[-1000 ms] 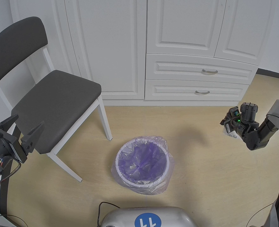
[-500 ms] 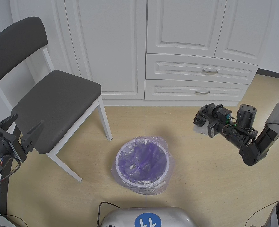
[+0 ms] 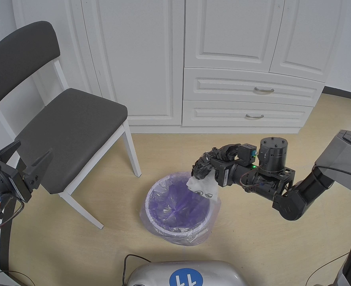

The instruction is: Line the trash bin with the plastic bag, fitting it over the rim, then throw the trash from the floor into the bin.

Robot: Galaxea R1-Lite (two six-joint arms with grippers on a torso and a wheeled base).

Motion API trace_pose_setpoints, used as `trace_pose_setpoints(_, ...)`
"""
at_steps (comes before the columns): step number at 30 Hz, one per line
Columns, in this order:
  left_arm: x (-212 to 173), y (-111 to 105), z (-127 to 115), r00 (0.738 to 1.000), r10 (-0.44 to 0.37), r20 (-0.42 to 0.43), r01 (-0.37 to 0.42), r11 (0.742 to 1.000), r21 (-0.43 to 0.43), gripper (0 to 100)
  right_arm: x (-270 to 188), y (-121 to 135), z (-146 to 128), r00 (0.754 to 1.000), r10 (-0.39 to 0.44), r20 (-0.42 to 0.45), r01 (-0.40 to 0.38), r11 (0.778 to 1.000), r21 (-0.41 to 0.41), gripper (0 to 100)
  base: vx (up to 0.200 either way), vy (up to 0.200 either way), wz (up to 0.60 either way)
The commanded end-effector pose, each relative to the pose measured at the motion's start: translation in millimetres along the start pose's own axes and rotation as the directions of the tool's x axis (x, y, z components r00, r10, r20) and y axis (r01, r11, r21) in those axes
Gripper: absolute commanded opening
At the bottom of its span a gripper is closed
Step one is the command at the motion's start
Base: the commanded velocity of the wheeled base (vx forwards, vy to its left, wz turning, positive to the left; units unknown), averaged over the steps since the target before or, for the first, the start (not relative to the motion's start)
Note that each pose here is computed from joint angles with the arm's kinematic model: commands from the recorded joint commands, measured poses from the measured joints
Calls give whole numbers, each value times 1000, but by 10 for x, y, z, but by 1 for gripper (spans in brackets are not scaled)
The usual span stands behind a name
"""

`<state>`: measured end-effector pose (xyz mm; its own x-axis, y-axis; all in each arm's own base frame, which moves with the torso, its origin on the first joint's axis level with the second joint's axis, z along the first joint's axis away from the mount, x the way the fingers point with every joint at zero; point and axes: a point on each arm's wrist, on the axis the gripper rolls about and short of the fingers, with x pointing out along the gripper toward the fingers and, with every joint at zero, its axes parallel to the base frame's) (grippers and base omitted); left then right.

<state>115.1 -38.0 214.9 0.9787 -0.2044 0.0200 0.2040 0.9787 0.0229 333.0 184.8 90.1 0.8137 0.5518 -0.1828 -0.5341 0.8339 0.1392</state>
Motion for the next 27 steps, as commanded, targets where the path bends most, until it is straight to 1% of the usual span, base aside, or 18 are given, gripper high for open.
trace_pose_setpoints(1,15,-2,-1,1000,0,-3,0,1000,-1,100,245,323,10,997,72,-24,-69,991,114,0,0,0,0)
trace_pose_setpoints(3,22,-3,-4,1000,0,-6,0,1000,0,100,323,330,-70,996,74,-40,-68,989,131,0,0,0,0)
trace_pose_setpoints(6,25,-4,-6,1000,0,-8,0,1000,0,100,425,315,-215,995,72,-66,-63,989,134,0,0,0,0)
trace_pose_setpoints(7,25,-4,-6,1000,0,-8,0,1000,0,100,495,295,-306,995,69,-78,-58,989,137,0,0,0,0)
trace_pose_setpoints(10,19,-3,3,1000,0,-2,0,1000,-1,100,614,237,-468,993,53,-103,-37,988,150,0,0,0,0)
trace_pose_setpoints(13,3,0,15,1000,1,7,-1,1000,-2,100,705,197,-593,992,43,-120,-23,987,162,0,0,0,0)
trace_pose_setpoints(17,9,-1,29,1000,1,10,-1,1000,-3,100,762,179,-735,989,52,-138,-24,981,192,0,0,0,0)
trace_pose_setpoints(20,12,-1,27,1000,1,9,-1,1000,-2,100,825,115,-911,992,59,-110,-36,979,201,0,0,0,0)
trace_pose_setpoints(21,12,-1,27,1000,1,9,-1,1000,-2,100,827,107,-919,992,59,-108,-36,979,202,0,0,0,0)
trace_pose_setpoints(22,9,-1,29,1000,1,10,-1,1000,-1,100,859,82,-1024,994,80,-79,-63,977,201,0,0,0,0)
trace_pose_setpoints(23,5,0,31,1000,1,12,-1,1000,-1,100,870,64,-1069,994,89,-69,-74,977,202,0,0,0,0)
trace_pose_setpoints(27,9,-1,29,1000,1,10,-1,1000,-1,100,863,15,-1163,991,100,-84,-81,975,205,0,0,0,0)
